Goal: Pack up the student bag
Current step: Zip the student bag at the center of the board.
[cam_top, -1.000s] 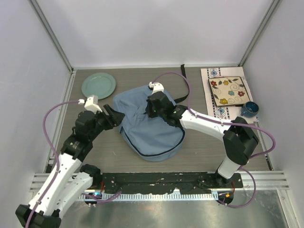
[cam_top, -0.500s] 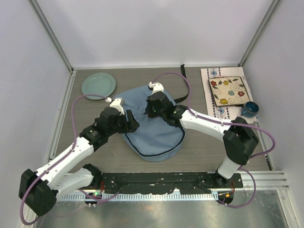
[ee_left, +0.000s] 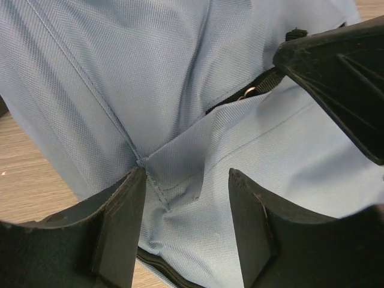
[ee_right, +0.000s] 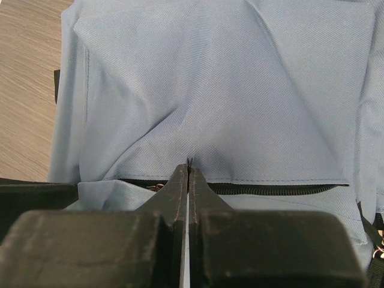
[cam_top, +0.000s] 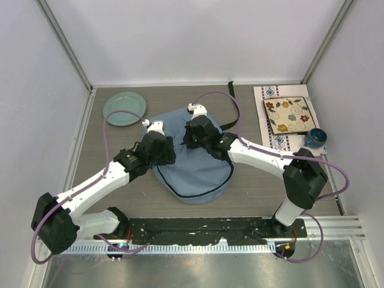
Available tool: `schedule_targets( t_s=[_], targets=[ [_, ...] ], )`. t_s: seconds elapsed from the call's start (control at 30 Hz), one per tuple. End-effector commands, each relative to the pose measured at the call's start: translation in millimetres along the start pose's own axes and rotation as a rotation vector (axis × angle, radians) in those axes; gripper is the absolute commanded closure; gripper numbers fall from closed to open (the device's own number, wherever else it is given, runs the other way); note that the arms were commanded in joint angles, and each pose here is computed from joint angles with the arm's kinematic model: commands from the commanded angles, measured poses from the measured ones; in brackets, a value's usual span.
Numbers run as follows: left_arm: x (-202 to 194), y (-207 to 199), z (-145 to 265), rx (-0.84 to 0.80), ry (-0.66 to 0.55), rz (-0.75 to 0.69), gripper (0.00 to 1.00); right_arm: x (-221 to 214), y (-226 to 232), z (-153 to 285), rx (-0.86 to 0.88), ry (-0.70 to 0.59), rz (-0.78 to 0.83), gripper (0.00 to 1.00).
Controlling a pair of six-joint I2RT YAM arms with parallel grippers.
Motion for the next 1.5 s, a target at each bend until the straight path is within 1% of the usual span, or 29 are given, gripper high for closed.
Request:
schedule_targets(
  t_s=[0.0, 0.03, 0.1, 0.13, 0.2, 0.23, 0.33, 0.47, 0.57, 0.7, 0.77, 0.9, 1.03, 1.13, 1.27, 1.4, 1.43, 1.47],
  targets=[
    [20, 2, -3, 0.085, -0.026, -0.041, 0.42, 33, 18, 18, 0.053, -0.084, -0.012, 0.99],
    [15, 3, -7, 0.102, 0.001, -0.055, 0.49, 33, 18, 19, 0.054, -0.085, -0.011, 0.99],
    [14, 1, -9, 0.111, 0.008, -0.066, 0.57, 33, 18, 19, 0.052, -0.083, -0.007, 0.99],
    [14, 2, -11, 0.118, 0.012, -0.066, 0.69, 32, 17, 19, 0.049, -0.082, -0.006, 0.99],
    [14, 3, -12, 0.128, 0.006, -0.063, 0.80, 32, 17, 19, 0.047, -0.083, -0.006, 0.99],
    [14, 3, -13, 0.129, 0.004, -0.059, 0.90, 32, 16, 18, 0.044, -0.081, -0.004, 0.99],
    [16, 4, -12, 0.133, -0.008, -0.059, 1.00, 32, 17, 18, 0.046, -0.084, -0.006, 0.99],
    [13, 10, -7, 0.147, -0.027, -0.049, 1.00, 39, 9, 16, -0.005, -0.114, 0.008, 0.99],
    [6, 16, -3, 0.166, -0.026, -0.044, 1.00, 53, -9, 13, -0.077, -0.149, -0.001, 0.99],
    [-1, 25, 5, 0.181, -0.029, -0.038, 1.00, 73, -49, 11, -0.184, -0.179, -0.018, 0.99],
    [-7, 30, 6, 0.193, -0.019, -0.035, 1.00, 73, -63, 14, -0.210, -0.181, -0.019, 0.99],
    [-8, 41, 11, 0.211, -0.030, -0.008, 1.00, 74, -93, 25, -0.275, -0.197, -0.036, 0.99],
    [-6, 49, 15, 0.215, -0.045, 0.014, 1.00, 75, -138, 31, -0.366, -0.204, -0.095, 0.99],
    [-6, 50, 14, 0.190, -0.050, 0.019, 1.00, 74, -147, 36, -0.370, -0.200, -0.111, 0.99],
    [10, 28, 8, 0.064, -0.102, -0.002, 1.00, 77, -138, 59, -0.309, -0.230, -0.141, 0.99],
    [25, 18, -6, 0.042, -0.102, -0.011, 1.00, 71, -138, 81, -0.290, -0.255, -0.184, 0.99],
    [35, 13, -5, 0.028, -0.115, -0.023, 1.00, 63, -142, 82, -0.294, -0.243, -0.184, 0.99],
    [35, 12, -13, 0.029, -0.092, -0.033, 1.00, 63, -141, 84, -0.285, -0.247, -0.191, 0.98]
  ],
)
Point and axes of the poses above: each gripper's point midway between its finger pads, its own z axis back along the fingers, its own y axis along the line the jaws close on, x = y × z, the point moved 1 cm from there along z, back along the fingers, and after that the axes turned 14 degrees about -z, right-handed, at the moved point
